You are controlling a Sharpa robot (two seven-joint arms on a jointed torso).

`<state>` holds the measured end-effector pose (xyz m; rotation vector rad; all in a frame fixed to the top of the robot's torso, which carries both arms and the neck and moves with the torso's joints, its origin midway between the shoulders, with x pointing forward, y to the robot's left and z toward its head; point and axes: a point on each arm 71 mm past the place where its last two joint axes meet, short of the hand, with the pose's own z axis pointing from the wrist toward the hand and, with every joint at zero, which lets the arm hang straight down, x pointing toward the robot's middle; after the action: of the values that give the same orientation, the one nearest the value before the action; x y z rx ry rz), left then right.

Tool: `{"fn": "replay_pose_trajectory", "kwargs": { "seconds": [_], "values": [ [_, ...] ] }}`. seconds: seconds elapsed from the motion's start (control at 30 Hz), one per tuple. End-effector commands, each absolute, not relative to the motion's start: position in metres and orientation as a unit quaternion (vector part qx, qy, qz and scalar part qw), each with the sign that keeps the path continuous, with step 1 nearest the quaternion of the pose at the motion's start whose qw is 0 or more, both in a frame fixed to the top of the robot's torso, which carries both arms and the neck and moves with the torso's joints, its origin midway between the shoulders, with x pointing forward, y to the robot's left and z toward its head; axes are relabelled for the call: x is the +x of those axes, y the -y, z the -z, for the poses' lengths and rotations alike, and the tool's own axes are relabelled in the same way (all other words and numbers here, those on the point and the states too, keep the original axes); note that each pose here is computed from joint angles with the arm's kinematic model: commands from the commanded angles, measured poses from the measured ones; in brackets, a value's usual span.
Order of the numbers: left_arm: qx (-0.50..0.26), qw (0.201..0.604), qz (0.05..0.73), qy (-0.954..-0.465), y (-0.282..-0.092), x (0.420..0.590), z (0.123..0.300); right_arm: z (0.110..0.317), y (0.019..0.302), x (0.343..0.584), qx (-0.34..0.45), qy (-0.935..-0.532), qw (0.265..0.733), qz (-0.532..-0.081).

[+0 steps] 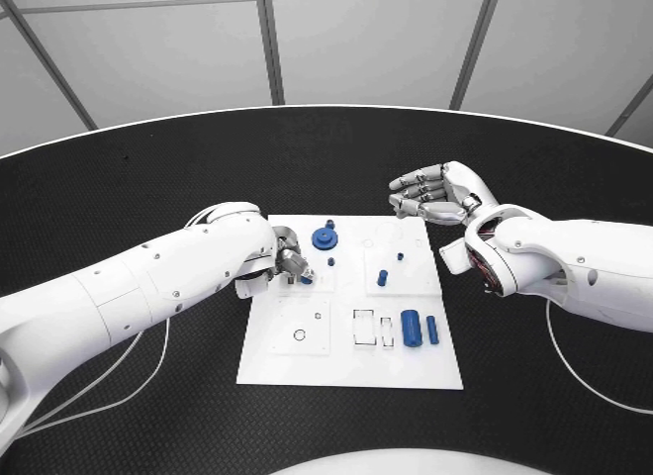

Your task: Assemble the parts on the task board

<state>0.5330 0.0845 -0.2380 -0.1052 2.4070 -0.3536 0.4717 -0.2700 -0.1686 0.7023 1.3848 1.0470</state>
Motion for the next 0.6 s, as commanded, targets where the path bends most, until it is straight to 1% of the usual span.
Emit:
{"fn": "replay_pose_trajectory", "kwargs": {
  "seconds": [0.03, 0.6],
  "values": [
    [-0.041, 0.346, 0.136, -0.928, -0.0839, 0.5329, 0.2380, 0.1686, 0.2700, 0.4717, 0.302, -0.596, 0.593, -0.450],
    [-0.053, 0.336, 0.133, -0.931, -0.0830, 0.5337, 0.2394, 0.1686, 0.2699, 0.4715, 0.302, -0.596, 0.592, -0.451]
  ]
}}
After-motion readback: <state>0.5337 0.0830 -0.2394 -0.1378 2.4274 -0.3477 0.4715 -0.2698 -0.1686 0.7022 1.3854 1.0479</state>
